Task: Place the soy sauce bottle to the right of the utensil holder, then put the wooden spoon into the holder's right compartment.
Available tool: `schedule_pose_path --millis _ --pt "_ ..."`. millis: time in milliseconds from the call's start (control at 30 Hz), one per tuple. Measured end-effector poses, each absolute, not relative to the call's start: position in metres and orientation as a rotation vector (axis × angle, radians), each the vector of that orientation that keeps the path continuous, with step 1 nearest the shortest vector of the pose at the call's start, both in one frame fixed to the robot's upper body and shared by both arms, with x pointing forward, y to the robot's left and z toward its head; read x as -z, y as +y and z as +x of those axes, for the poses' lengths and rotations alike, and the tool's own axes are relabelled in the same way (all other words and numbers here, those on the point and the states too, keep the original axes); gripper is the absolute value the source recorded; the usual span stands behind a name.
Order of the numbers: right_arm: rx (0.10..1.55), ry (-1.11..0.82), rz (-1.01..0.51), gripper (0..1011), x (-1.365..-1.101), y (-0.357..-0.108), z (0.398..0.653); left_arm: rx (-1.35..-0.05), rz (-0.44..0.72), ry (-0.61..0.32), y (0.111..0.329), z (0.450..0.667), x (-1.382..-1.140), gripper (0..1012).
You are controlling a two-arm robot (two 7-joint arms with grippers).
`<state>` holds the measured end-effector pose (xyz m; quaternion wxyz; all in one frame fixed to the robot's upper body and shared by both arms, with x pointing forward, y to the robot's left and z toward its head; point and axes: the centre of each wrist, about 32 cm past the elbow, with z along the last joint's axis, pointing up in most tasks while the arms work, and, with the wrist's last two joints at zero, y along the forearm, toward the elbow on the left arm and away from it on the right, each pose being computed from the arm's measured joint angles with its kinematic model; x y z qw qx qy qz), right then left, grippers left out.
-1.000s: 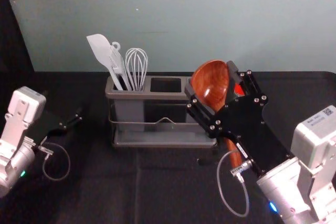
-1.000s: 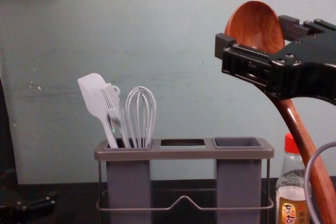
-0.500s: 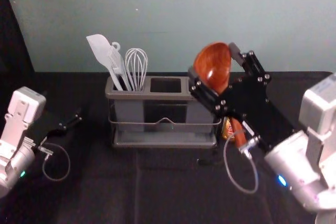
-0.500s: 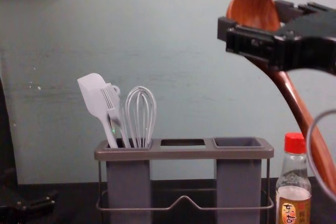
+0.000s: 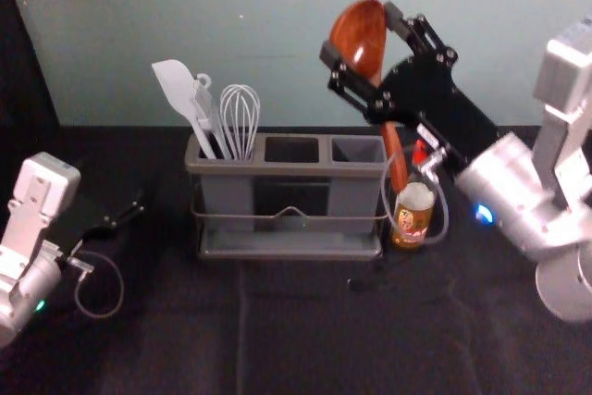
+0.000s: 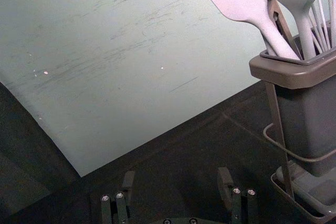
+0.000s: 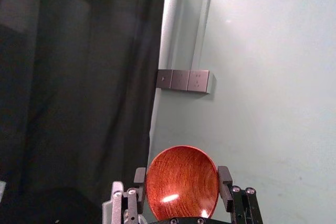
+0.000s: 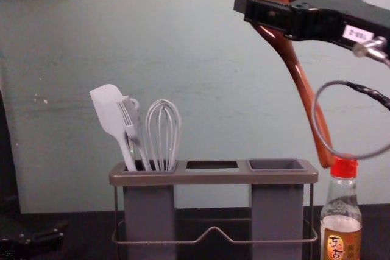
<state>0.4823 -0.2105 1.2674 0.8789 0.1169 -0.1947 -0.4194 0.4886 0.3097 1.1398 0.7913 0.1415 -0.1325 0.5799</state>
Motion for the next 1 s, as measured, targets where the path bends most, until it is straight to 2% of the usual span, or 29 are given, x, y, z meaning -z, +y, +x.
schedule_pose_path --millis 467,1000 --pt "0.876 -0.408 0.332 837 -1.254 -0.2 0.546 -1.248 0.304 -0.285 0.31 0.489 -1.14 1012" --pt "0.933 -0.432 0.394 837 -1.231 -0.181 0.564 -1.248 0.304 -0.285 0.31 0.489 -1.14 1011"
